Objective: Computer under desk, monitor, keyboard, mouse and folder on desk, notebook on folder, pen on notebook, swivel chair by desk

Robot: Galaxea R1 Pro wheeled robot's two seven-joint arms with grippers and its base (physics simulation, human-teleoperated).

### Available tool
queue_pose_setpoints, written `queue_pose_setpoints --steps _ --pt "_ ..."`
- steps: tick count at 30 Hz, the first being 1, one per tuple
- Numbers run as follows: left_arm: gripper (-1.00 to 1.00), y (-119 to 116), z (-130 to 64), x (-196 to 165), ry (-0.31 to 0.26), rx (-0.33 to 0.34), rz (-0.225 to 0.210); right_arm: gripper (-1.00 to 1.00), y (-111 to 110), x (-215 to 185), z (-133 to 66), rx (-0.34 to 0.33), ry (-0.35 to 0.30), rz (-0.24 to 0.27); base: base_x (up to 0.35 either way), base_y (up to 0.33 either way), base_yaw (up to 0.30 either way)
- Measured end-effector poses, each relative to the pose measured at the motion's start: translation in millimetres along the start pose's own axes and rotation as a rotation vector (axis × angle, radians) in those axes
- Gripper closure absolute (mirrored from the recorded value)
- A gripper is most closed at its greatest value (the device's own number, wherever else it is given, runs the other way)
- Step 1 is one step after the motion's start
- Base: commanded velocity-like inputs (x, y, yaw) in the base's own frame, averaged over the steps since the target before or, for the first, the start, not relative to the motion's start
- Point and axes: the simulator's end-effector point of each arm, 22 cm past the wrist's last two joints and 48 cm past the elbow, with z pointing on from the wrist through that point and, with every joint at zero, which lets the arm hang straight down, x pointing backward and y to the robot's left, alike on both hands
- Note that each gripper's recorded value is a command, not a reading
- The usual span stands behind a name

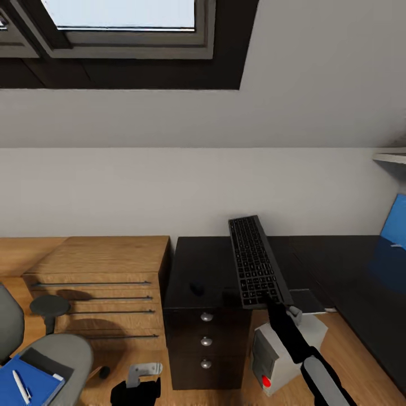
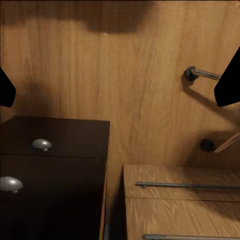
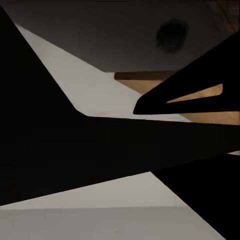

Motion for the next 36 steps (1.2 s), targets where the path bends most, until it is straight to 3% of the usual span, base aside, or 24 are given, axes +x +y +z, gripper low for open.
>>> queue_pose_setpoints --steps 11,14,15,17,24,36 --pt "-1.00 0 -11.7 -8 0.005 -0.003 0.001 1.00 51 -5 -7.4 -0.049 -0.011 -0.008 -0.286 -0.238 0.000" --pt "-1.00 0 -14.8 -10 0.006 -0.003 0.001 1.00 59 -9 -9.7 -0.061 -0.024 0.022 -0.278 -0.211 0.000" --pt "-1.00 1 -15.8 -11 0.005 -0.003 0.001 1.00 61 -11 -10.6 -0.064 -0.031 0.045 -0.082 -0.042 0.000" --pt "-1.00 1 -18.1 -13 0.005 -0.003 0.001 1.00 64 0 -11.6 -0.068 0.020 0.089 -0.040 -0.020 0.000" --pt "-1.00 1 -25.5 -19 0.006 0.001 -0.002 1.00 71 6 -12.0 -0.065 0.042 0.139 -0.007 -0.004 0.000" --pt "-1.00 2 -37.2 -28 0.008 0.000 -0.003 1.00 77 4 -13.5 -0.047 0.042 0.161 -0.299 0.000 0.000"
